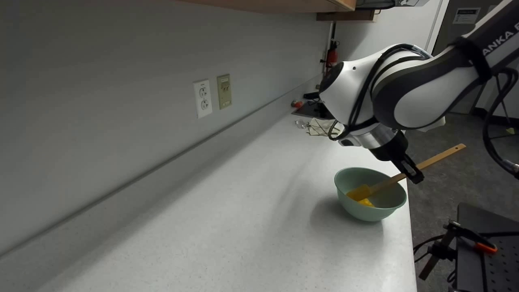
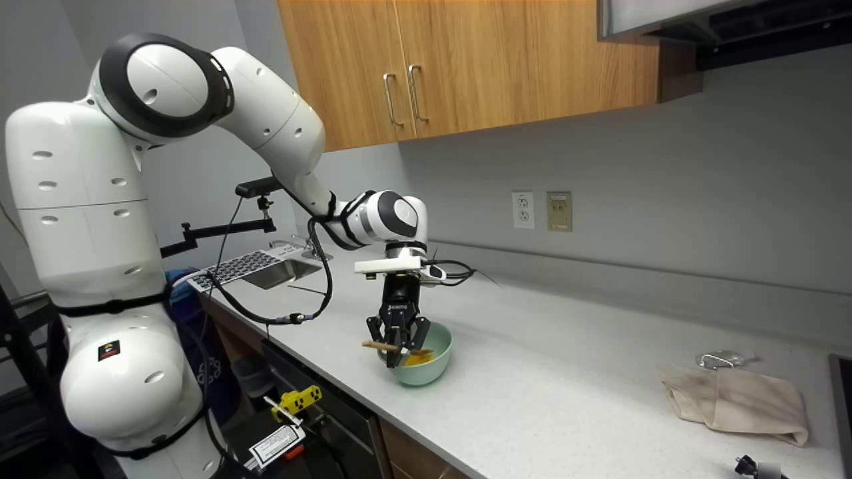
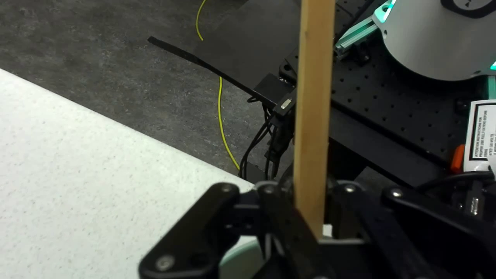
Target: Mix in the bowl with the spatula
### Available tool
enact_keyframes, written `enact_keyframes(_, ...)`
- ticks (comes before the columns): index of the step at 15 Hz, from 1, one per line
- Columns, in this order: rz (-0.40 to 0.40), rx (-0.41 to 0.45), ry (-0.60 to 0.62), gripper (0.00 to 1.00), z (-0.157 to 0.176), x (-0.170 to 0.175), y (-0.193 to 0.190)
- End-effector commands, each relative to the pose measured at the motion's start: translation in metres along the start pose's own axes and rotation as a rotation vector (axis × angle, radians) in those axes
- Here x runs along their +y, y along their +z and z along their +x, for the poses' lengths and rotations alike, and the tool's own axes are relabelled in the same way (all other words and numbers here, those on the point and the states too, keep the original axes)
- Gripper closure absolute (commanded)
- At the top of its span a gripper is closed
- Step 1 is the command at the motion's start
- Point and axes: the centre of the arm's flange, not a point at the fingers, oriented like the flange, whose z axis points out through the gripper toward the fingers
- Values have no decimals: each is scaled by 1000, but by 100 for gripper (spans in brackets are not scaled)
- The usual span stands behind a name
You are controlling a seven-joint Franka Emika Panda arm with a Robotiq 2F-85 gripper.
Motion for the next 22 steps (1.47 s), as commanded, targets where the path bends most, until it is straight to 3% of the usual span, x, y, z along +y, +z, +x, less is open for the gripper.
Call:
enact_keyframes(1,-14,-15,-2,98,-11,-7,-17)
enact_keyframes(9,-22,-114,15,98,-29,-14,-15)
enact_keyframes(16,-69,-138,51,98,-16,2,7)
enact_keyframes(22,-53,-167,39,98,-6,-1,18)
